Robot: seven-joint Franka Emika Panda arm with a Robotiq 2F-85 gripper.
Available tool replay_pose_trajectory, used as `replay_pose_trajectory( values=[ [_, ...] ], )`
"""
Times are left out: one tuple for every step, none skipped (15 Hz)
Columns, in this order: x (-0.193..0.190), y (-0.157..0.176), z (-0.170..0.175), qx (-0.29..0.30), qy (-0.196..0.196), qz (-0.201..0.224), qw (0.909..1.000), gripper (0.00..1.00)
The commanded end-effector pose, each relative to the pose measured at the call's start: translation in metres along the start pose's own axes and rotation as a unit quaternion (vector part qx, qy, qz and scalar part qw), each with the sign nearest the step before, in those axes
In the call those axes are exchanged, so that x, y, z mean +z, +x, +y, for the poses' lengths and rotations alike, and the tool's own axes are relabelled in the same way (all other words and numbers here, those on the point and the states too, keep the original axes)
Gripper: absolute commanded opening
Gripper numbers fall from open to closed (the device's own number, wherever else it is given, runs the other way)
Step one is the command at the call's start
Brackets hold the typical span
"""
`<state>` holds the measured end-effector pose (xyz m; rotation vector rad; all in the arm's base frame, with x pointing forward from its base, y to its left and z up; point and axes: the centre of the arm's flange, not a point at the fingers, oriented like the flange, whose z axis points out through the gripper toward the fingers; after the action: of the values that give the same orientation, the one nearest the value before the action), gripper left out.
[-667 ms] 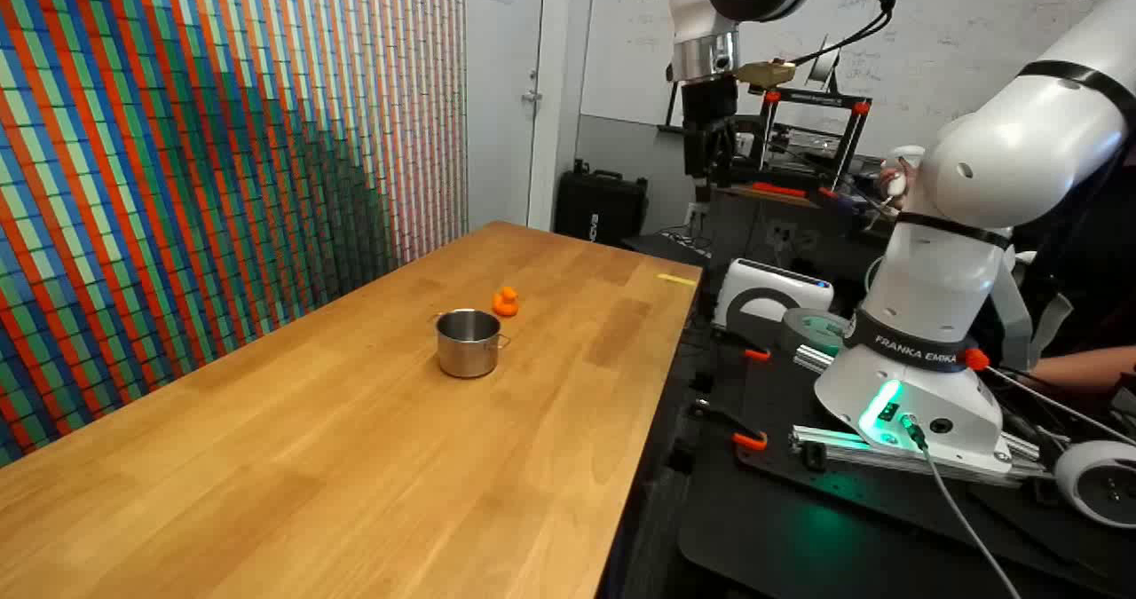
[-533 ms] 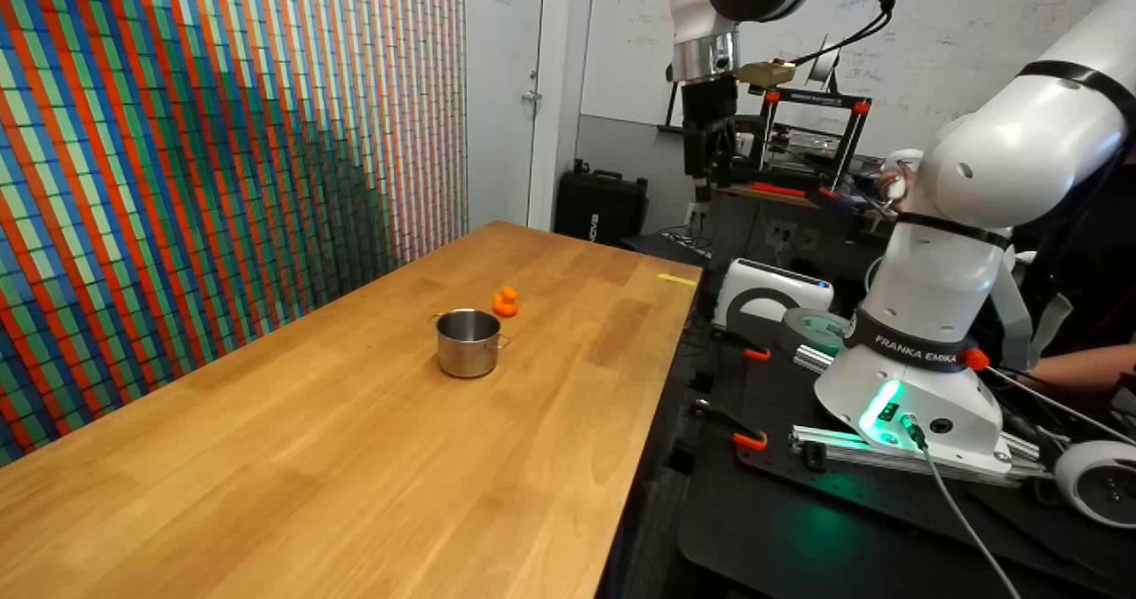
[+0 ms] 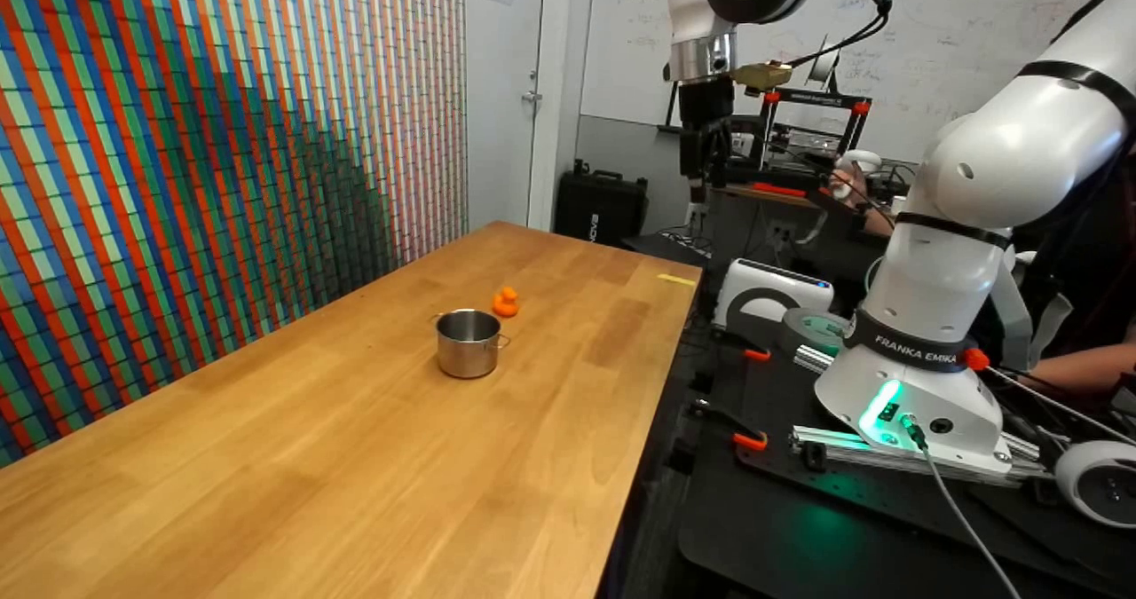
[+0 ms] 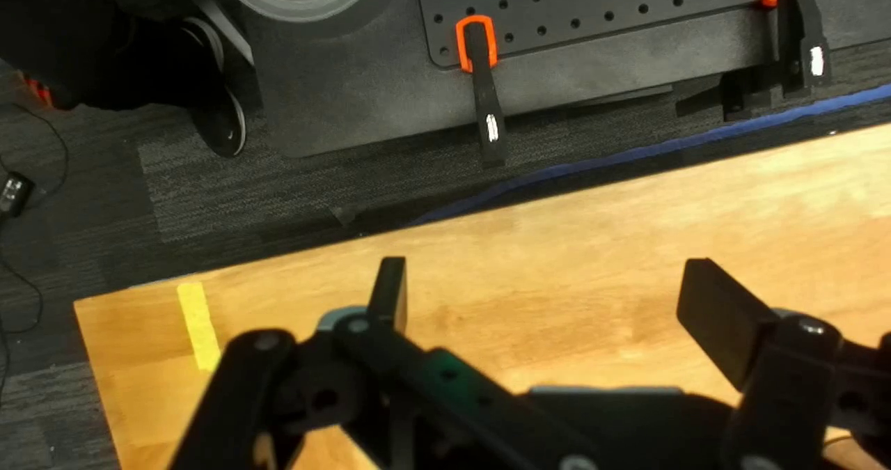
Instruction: Put the orange rubber duck in the pot
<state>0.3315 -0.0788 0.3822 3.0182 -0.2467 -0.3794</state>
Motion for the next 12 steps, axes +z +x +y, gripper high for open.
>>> replay_pose_trajectory(
  values=[
    [-0.017, 0.049, -0.022, -0.014, -0.008, 0.072, 0.9973, 1.00],
    [-0.025, 0.070, -0.034, -0.023, -0.015, 0.099, 0.9947, 1.00],
    [-0.032, 0.090, -0.047, -0.031, -0.019, 0.122, 0.9918, 1.00],
    [-0.037, 0.107, -0.059, -0.037, -0.021, 0.145, 0.9886, 1.00],
    [-0.040, 0.123, -0.070, -0.040, -0.021, 0.163, 0.9856, 1.00],
    [-0.039, 0.142, -0.081, -0.043, -0.018, 0.172, 0.9841, 1.00],
    [-0.038, 0.159, -0.091, -0.044, -0.018, 0.182, 0.9821, 1.00],
    [-0.033, 0.177, -0.099, -0.045, -0.017, 0.184, 0.9817, 1.00],
    [-0.027, 0.195, -0.106, -0.045, -0.017, 0.185, 0.9816, 1.00],
    [-0.019, 0.212, -0.111, -0.045, -0.019, 0.184, 0.9818, 1.00],
    [-0.012, 0.229, -0.115, -0.044, -0.019, 0.180, 0.9825, 1.00],
    [-0.002, 0.246, -0.119, -0.041, -0.020, 0.177, 0.9832, 1.00]
  ],
)
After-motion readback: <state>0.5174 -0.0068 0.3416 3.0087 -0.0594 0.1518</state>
